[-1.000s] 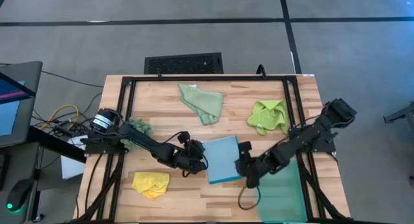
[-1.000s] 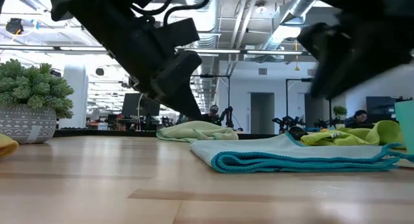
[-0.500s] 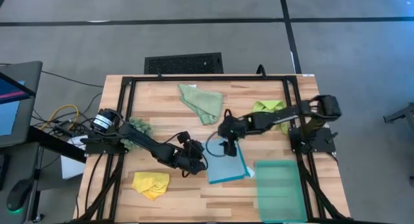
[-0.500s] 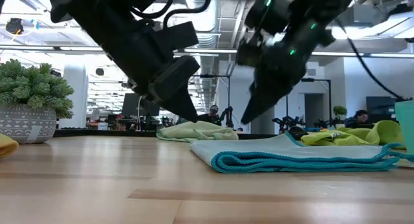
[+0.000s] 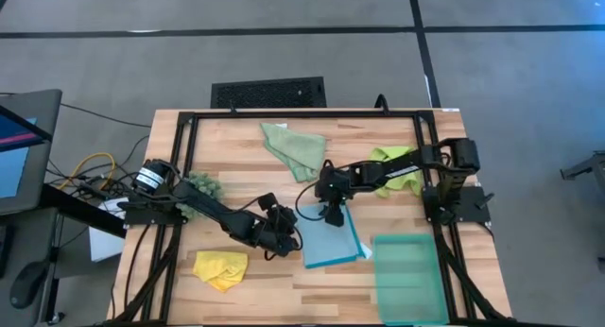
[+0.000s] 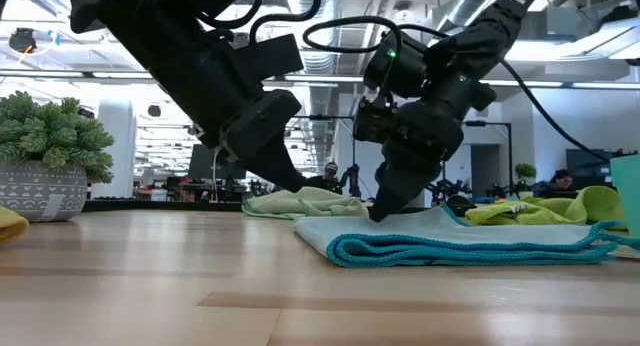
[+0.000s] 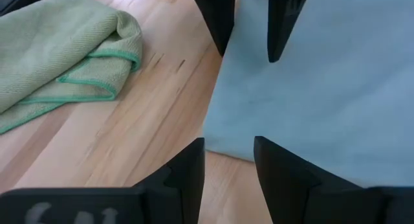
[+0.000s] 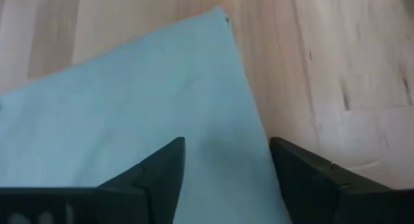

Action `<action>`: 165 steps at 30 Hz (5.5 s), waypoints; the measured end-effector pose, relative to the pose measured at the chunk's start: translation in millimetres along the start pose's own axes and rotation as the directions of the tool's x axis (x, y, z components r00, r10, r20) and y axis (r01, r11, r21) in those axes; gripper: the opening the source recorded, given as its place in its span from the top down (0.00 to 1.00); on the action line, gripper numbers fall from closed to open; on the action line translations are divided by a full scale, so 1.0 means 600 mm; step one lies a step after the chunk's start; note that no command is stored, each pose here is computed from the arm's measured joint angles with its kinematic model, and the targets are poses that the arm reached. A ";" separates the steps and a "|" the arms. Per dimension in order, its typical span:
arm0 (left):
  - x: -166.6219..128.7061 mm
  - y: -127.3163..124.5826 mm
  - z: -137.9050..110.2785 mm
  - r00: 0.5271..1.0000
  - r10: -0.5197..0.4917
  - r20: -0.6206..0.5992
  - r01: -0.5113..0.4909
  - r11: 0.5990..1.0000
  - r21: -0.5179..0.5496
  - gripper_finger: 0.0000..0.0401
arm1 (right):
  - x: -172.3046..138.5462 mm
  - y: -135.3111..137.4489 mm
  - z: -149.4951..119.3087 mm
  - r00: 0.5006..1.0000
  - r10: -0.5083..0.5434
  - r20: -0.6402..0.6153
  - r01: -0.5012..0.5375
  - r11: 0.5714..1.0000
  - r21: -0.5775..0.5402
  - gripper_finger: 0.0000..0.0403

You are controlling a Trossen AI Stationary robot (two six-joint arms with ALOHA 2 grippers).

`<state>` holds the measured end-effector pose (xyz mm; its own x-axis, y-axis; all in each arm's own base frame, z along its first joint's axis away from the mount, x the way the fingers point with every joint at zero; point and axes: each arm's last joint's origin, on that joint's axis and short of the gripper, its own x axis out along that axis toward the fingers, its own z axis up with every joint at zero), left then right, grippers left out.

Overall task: Fold microfiber towels
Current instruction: Fold the blue microfiber cloth

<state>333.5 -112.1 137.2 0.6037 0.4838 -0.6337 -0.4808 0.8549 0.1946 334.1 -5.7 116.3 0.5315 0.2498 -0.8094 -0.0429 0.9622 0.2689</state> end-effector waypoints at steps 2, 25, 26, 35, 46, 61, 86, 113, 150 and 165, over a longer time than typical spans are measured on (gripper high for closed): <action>0.000 0.000 0.000 1.000 0.000 0.001 0.000 1.000 -0.001 0.68 | 0.002 0.005 -0.001 1.000 0.006 -0.003 -0.006 1.000 -0.009 0.43; -0.055 -0.038 -0.011 0.991 -0.126 0.045 0.118 0.981 0.156 0.68 | -0.050 0.044 0.006 0.984 -0.177 0.028 0.179 0.977 -0.111 0.98; -0.061 -0.044 -0.014 0.989 -0.140 0.050 0.130 0.976 0.174 0.68 | -0.053 0.053 0.005 0.981 -0.190 0.030 0.192 0.974 -0.122 0.98; -0.091 -0.098 -0.042 0.953 -0.276 0.127 0.246 0.946 0.210 0.68 | -0.056 0.139 -0.004 0.964 -0.247 0.098 0.262 0.946 -0.192 0.99; -0.011 -0.124 -0.078 0.943 -0.315 0.104 0.283 0.928 0.243 0.68 | -0.053 0.231 -0.034 0.914 -0.353 0.200 0.392 0.896 -0.209 0.99; -0.008 -0.114 -0.064 0.925 -0.378 0.044 0.362 0.909 0.206 0.68 | -0.036 0.307 -0.065 0.915 -0.317 0.250 0.369 0.908 -0.200 0.98; -0.071 -0.091 -0.044 0.935 -0.355 -0.002 0.351 0.925 0.144 0.68 | 0.004 0.317 -0.084 0.936 -0.278 0.217 0.346 0.843 -0.412 0.96; 0.001 -0.134 -0.064 0.828 -0.560 0.027 0.529 0.796 0.295 0.68 | 0.011 0.314 -0.091 0.940 -0.288 0.181 0.340 0.819 -0.462 0.95; -0.044 -0.089 -0.005 0.927 -0.354 0.121 0.334 0.929 0.162 0.68 | 0.013 0.316 -0.087 0.950 -0.251 0.186 0.309 0.848 -0.431 0.66; -0.008 -0.118 -0.039 0.871 -0.491 0.028 0.472 0.851 0.230 0.68 | 0.001 0.313 -0.111 0.950 -0.305 0.065 0.301 0.840 -0.451 0.58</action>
<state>349.7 -179.6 108.7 0.7792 0.0071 -0.6267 0.0222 0.9990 0.0389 270.0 182.5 131.4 0.5726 -0.0633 -0.8174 -0.2577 0.9326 -0.2528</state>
